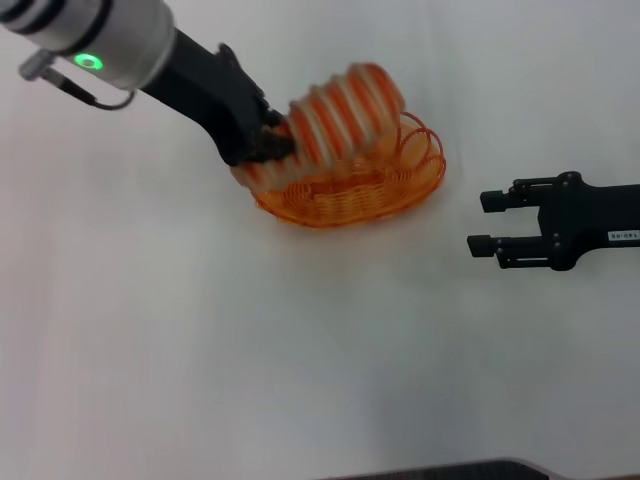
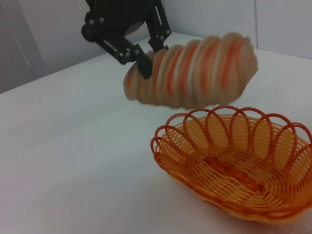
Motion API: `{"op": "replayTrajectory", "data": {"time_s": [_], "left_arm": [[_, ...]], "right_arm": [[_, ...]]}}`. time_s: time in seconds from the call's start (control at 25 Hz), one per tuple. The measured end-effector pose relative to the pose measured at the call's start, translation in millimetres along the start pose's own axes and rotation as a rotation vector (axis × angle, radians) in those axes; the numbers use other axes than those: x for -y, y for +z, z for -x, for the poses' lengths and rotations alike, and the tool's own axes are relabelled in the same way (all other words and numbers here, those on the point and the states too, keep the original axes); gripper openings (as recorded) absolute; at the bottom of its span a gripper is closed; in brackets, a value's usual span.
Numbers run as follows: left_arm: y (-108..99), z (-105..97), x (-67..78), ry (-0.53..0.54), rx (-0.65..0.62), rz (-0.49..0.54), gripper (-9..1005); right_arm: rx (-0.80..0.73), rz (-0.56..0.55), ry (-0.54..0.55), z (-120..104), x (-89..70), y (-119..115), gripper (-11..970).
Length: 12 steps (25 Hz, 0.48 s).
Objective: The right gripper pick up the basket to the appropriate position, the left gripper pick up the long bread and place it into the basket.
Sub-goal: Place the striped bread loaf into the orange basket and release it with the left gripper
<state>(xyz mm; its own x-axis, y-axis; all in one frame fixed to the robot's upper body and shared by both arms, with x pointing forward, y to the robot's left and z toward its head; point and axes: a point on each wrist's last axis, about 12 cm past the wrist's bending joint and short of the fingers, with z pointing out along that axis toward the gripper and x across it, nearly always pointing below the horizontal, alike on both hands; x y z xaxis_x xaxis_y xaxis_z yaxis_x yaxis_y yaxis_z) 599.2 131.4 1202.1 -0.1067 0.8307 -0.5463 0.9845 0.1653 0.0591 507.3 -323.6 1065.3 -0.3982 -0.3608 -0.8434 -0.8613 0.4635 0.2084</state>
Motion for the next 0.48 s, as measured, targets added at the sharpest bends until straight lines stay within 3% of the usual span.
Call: {"op": "replayTrajectory", "data": {"time_s": [0.48], "left_arm": [[30.1,11.6,9.7,0.059,-0.026,0.01,190]], "right_arm": [[-0.02,0.015,0.001,-2.1,-1.2,-1.8,689]]}}
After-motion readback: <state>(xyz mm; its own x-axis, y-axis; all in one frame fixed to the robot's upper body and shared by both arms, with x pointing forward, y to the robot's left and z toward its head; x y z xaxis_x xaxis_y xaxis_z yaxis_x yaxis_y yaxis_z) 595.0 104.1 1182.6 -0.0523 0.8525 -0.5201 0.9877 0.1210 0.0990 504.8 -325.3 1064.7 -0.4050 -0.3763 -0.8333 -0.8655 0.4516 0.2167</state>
